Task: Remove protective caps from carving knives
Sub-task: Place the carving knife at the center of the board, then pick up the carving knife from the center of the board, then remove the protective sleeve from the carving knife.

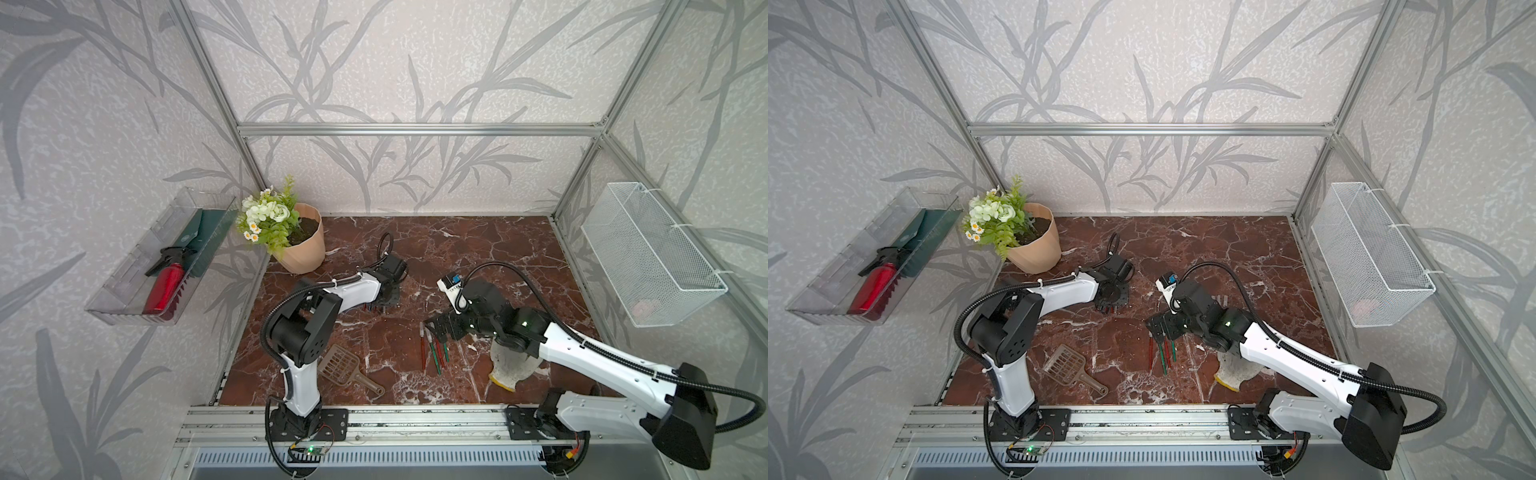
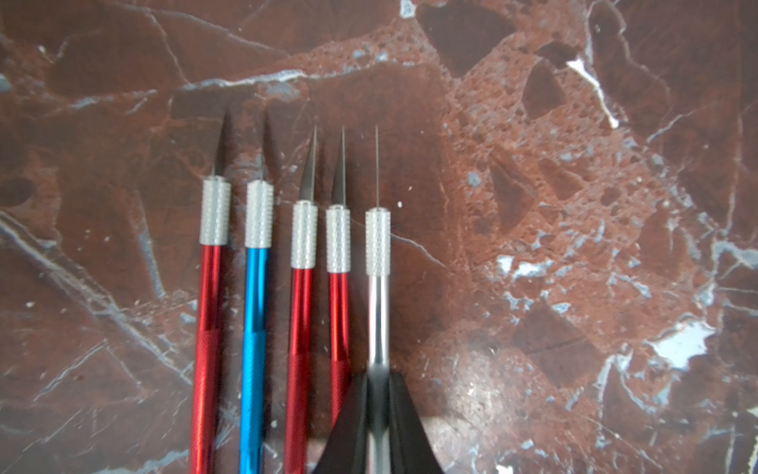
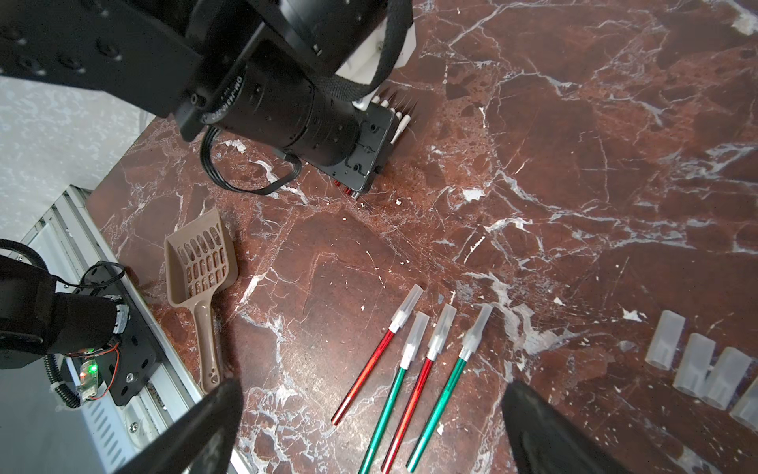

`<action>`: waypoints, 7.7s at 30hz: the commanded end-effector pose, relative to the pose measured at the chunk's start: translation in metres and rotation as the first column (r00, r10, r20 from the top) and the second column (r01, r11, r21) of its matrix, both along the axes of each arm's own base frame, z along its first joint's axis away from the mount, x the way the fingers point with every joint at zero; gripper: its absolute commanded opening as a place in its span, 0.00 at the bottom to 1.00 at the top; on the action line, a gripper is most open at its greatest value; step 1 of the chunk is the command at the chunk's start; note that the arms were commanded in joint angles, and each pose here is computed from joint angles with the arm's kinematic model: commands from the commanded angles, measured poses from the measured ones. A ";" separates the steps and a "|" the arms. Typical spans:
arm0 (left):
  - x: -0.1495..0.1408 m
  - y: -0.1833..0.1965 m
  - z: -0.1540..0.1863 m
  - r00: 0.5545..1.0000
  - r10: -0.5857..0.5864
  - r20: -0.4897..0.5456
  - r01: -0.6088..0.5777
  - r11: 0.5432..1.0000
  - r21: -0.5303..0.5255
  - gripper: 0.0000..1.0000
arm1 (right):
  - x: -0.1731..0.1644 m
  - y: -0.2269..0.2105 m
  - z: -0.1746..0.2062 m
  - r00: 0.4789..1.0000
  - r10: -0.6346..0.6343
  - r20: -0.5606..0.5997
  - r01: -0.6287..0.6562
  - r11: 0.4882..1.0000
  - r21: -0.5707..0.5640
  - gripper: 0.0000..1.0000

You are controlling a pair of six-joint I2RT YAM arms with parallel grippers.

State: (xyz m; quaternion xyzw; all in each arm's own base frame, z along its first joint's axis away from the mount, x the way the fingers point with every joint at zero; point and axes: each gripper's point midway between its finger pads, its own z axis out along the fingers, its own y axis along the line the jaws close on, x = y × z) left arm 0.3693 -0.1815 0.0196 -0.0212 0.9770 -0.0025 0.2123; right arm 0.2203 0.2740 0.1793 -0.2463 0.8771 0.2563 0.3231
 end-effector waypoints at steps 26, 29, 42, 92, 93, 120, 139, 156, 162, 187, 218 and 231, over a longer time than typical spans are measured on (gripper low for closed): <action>-0.008 -0.005 0.034 0.997 0.004 0.072 -0.008 0.998 0.066 0.18 | -0.005 -0.008 0.010 0.999 -0.012 0.034 0.011 1.000 0.017 0.99; -0.016 -0.007 0.035 0.998 0.010 0.063 -0.014 0.998 0.060 0.18 | -0.007 -0.011 0.011 0.999 -0.014 0.035 0.013 1.000 0.020 0.99; -0.081 -0.041 0.046 0.999 0.001 0.046 0.002 0.998 -0.055 0.18 | -0.039 -0.044 0.011 0.999 0.045 0.007 -0.044 0.997 -0.063 0.99; -0.184 -0.118 0.006 0.996 -0.066 -0.061 0.055 0.985 -0.167 0.27 | -0.061 -0.085 -0.010 0.999 -0.043 -0.029 0.039 0.994 -0.100 0.99; -0.184 -0.117 0.004 0.996 -0.067 -0.062 0.057 0.985 -0.161 0.27 | -0.061 -0.086 -0.010 0.999 -0.044 -0.029 0.041 0.994 -0.101 0.99; -0.183 -0.103 0.000 0.997 -0.050 -0.055 0.045 0.996 -0.074 0.11 | -0.058 -0.087 -0.023 0.994 -0.096 -0.050 0.092 0.992 -0.085 0.99; -0.163 -0.100 0.026 0.996 -0.084 0.017 0.085 0.966 -0.245 0.11 | -0.034 -0.074 -0.028 0.962 -0.181 -0.203 0.195 0.979 0.051 0.91; -0.149 -0.141 0.073 0.908 -0.327 0.262 0.416 0.786 -0.458 0.09 | 0.022 -0.064 -0.028 0.912 -0.197 -0.359 0.268 0.950 0.160 0.53; -0.149 -0.147 0.073 0.899 -0.353 0.261 0.438 0.767 -0.469 0.09 | 0.041 -0.049 -0.030 0.904 -0.186 -0.384 0.272 0.945 0.182 0.47; -0.137 -0.149 0.082 0.924 -0.263 0.278 0.381 0.559 -0.737 0.08 | 0.069 -0.040 -0.039 0.865 -0.118 -0.489 0.307 0.893 0.329 0.38; -0.135 -0.157 0.077 0.931 -0.261 0.255 0.356 0.501 -0.789 0.06 | 0.097 -0.027 -0.053 0.864 -0.147 -0.482 0.328 0.890 0.316 0.28; -0.135 -0.157 0.077 0.931 -0.261 0.255 0.357 0.499 -0.790 0.06 | 0.100 -0.021 -0.053 0.865 -0.136 -0.483 0.319 0.892 0.320 0.26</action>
